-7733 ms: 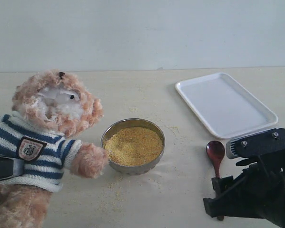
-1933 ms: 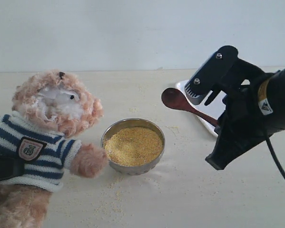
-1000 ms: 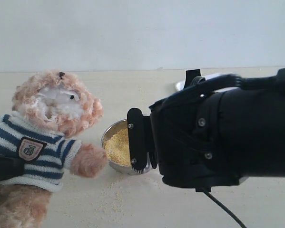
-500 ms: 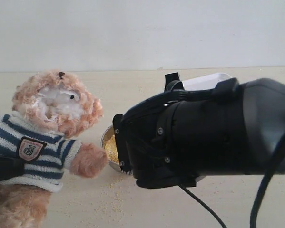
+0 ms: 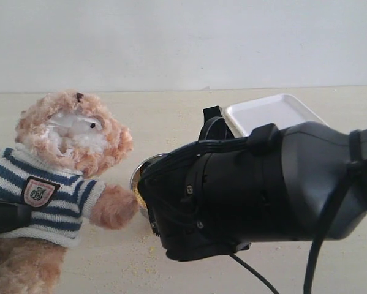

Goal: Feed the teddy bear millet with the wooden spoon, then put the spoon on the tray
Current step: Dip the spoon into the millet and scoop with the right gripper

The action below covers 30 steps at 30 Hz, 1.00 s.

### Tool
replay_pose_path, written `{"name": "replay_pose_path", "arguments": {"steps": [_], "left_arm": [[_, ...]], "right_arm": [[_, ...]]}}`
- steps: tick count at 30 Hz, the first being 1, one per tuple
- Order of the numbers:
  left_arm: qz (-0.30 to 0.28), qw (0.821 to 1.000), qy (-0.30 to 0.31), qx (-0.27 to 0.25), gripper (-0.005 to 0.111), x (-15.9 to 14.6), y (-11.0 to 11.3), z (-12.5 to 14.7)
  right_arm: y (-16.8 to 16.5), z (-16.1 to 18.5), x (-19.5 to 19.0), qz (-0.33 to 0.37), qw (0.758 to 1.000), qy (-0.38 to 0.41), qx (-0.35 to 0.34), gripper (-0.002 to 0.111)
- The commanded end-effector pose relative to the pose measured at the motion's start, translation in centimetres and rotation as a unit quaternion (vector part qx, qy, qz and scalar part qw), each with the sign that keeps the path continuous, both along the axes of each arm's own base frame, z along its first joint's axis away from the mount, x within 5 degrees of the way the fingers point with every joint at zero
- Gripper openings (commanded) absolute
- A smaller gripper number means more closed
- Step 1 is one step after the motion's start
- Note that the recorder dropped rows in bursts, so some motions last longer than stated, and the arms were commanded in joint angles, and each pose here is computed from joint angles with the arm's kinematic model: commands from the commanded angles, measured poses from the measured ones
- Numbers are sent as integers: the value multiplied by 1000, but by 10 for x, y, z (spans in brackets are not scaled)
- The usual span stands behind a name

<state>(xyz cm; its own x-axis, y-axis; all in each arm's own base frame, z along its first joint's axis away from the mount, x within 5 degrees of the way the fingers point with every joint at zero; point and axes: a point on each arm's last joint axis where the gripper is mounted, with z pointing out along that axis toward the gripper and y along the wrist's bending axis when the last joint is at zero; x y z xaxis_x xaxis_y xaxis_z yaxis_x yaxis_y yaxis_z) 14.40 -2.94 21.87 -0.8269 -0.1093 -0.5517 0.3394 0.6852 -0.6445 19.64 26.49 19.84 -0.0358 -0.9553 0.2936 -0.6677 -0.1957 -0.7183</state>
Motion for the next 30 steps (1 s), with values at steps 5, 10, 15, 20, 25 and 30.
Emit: {"name": "replay_pose_path", "arguments": {"steps": [5,10,15,20,25,30], "left_arm": [[2,1000,-5,-9,5,-1,-1,2],[2,1000,-5,-9,5,-1,-1,2],[2,1000,-5,-9,5,-1,-1,2],[2,1000,-5,-9,5,-1,-1,2],[2,1000,-4,-9,5,-1,-1,2],[2,1000,-4,-9,5,-1,-1,2]], "right_arm": [[5,-1,-10,1,1000,12,9,1],[8,-15,-15,-14,999,43,4,1],[14,-15,-18,-38,996,66,54,1],[23,-4,-15,-64,990,77,101,1],[21,-2,-10,-111,979,111,132,1],[13,9,-5,-129,972,111,160,1]]}}
